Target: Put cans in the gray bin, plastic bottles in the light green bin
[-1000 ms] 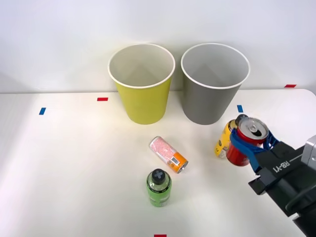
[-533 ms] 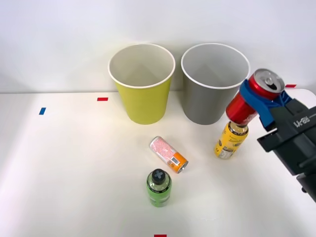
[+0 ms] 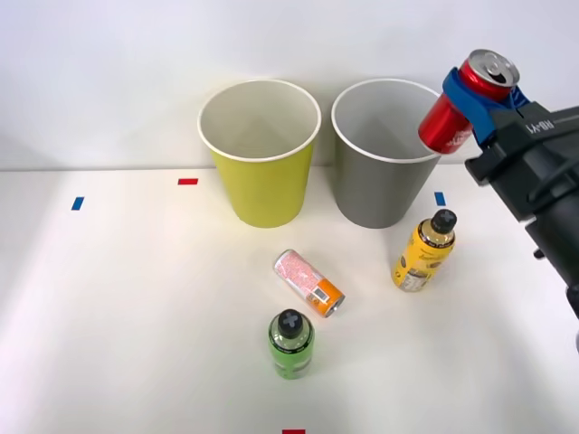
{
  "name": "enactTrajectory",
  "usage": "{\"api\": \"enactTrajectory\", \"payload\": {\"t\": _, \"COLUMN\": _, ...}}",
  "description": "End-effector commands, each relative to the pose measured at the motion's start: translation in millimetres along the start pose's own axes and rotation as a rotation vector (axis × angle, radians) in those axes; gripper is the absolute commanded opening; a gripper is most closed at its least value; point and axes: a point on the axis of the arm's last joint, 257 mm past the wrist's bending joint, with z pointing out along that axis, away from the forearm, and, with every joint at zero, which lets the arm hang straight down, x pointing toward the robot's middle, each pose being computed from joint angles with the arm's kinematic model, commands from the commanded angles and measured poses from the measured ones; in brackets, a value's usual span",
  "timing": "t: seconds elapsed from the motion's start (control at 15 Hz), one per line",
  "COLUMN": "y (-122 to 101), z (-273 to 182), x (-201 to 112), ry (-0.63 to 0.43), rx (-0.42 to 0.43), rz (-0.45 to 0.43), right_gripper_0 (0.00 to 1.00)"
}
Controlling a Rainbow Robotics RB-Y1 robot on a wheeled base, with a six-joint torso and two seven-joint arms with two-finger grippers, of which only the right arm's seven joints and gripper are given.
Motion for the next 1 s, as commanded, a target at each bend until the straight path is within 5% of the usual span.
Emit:
{"api": "enactTrajectory", "payload": {"t": 0.07, "y": -23, "z": 32, "x": 15, "ry": 0.011, "rx": 0.027, "rz": -0.024, "right_gripper_0": 0.0}}
{"api": "enactTrajectory", "payload": {"t": 1.0, "y": -49, "z": 145, "x": 87, "ry": 0.125, "rx": 0.06, "rz": -0.106, "right_gripper_0": 0.0}}
